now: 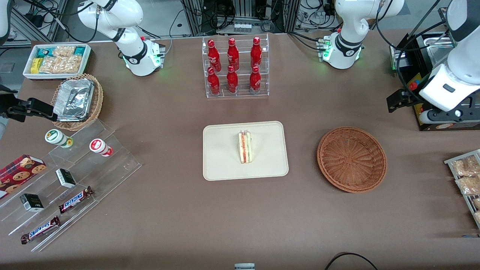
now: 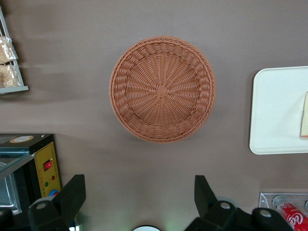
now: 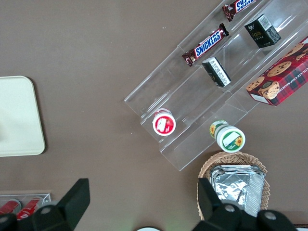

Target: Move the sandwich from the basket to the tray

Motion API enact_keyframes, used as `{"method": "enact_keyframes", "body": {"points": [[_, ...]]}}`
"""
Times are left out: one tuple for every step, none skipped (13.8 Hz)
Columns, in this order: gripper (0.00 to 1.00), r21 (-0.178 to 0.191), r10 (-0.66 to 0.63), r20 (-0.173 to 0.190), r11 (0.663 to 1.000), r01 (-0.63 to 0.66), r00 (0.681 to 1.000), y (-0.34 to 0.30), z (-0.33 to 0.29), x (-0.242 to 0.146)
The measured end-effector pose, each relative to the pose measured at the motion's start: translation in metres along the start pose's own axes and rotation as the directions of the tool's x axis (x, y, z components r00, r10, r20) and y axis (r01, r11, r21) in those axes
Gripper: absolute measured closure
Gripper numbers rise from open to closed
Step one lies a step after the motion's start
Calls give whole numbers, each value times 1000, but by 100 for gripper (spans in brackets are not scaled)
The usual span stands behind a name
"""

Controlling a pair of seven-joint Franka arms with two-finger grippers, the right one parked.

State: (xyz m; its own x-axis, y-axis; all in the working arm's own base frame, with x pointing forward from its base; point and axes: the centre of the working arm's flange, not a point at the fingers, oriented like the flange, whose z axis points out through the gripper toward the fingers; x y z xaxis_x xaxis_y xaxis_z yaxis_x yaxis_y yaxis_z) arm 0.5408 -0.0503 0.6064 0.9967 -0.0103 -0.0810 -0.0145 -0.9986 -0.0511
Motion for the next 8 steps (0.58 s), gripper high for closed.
{"method": "enact_keyframes", "body": {"points": [[0, -1, 7, -3, 1000, -7, 1000, -4, -1, -3], [0, -2, 13, -6, 1000, -13, 1000, -6, -3, -4], [0, -3, 15, -9, 1000, -15, 1000, -8, -3, -5], [0, -5, 13, -13, 1000, -13, 1000, -9, -4, -4], [0, -17, 8, -17, 1000, -9, 1000, -10, -4, -4], [0, -34, 0, -21, 999, -1, 1000, -13, -5, -3], [0, -43, -7, -22, 999, 6, 1000, -17, -6, -2], [0, -44, -10, -25, 999, 9, 1000, -19, -7, -2]]}}
